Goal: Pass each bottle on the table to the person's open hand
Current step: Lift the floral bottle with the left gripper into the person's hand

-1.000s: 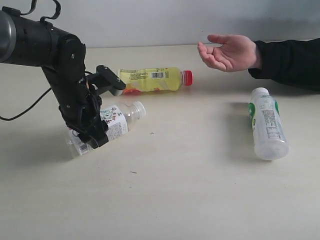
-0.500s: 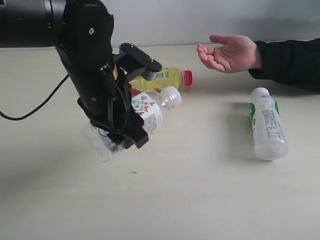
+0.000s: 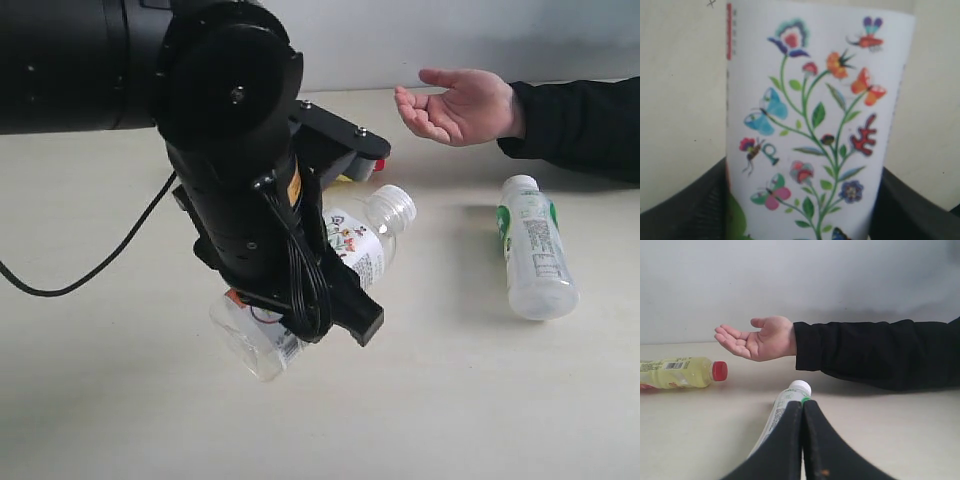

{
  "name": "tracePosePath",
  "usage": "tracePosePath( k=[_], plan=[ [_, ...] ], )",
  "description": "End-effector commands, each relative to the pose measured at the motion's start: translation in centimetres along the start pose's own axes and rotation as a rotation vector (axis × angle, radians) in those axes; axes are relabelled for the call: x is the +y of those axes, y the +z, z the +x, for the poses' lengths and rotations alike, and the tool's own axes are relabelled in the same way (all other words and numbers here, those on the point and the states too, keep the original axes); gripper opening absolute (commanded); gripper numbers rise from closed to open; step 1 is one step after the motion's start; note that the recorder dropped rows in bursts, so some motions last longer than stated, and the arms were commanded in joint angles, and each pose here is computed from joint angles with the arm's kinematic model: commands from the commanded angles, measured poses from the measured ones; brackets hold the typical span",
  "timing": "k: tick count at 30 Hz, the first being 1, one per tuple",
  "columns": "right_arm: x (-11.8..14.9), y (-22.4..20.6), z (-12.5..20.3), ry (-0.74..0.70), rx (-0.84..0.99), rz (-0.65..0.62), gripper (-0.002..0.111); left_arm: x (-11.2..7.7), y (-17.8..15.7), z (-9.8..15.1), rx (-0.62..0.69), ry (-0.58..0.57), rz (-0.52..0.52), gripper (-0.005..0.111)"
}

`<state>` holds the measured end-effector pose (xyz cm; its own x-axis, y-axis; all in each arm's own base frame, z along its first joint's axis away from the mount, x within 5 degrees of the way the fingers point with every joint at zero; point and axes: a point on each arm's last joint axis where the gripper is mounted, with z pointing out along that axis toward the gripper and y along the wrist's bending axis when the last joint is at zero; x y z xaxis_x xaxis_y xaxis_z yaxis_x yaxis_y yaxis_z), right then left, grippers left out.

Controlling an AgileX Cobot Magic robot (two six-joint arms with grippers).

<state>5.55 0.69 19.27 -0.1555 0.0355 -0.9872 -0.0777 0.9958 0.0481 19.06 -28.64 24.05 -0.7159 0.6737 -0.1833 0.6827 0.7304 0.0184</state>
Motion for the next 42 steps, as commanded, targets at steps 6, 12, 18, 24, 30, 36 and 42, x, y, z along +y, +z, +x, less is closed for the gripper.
tracePosePath(
  k=[6, 12, 18, 24, 30, 36, 42],
  plan=[
    [0.0, 0.0, 0.0, 0.002, -0.012, 0.000, 0.000, -0.3, -1.4, -1.3, -0.104, -0.112, 0.021, 0.000],
    [0.0, 0.0, 0.0, 0.002, -0.012, 0.000, 0.000, -1.3, -4.4, -4.0, -0.304, -0.148, 0.136, 0.000],
    [0.0, 0.0, 0.0, 0.002, -0.010, -0.001, 0.000, -1.6, -6.9, -7.6, -0.659, -0.308, 0.310, 0.000],
    [0.0, 0.0, 0.0, 0.002, -0.010, -0.001, 0.000, 0.4, -6.6, -10.5, -0.867, -0.567, 0.482, 0.000],
    [0.0, 0.0, 0.0, 0.002, -0.010, -0.001, 0.000, 1.5, -4.2, -12.4, -0.937, -0.703, 0.576, 0.000],
    [0.0, 0.0, 0.0, 0.002, -0.010, -0.001, 0.000, 1.3, -2.5, -14.2, -0.967, -0.749, 0.633, 0.000],
    [0.0, 0.0, 0.0, 0.002, -0.010, -0.001, 0.000, 1.3, -1.9, -16.3, -0.931, -0.830, 0.658, 0.000]
  ],
)
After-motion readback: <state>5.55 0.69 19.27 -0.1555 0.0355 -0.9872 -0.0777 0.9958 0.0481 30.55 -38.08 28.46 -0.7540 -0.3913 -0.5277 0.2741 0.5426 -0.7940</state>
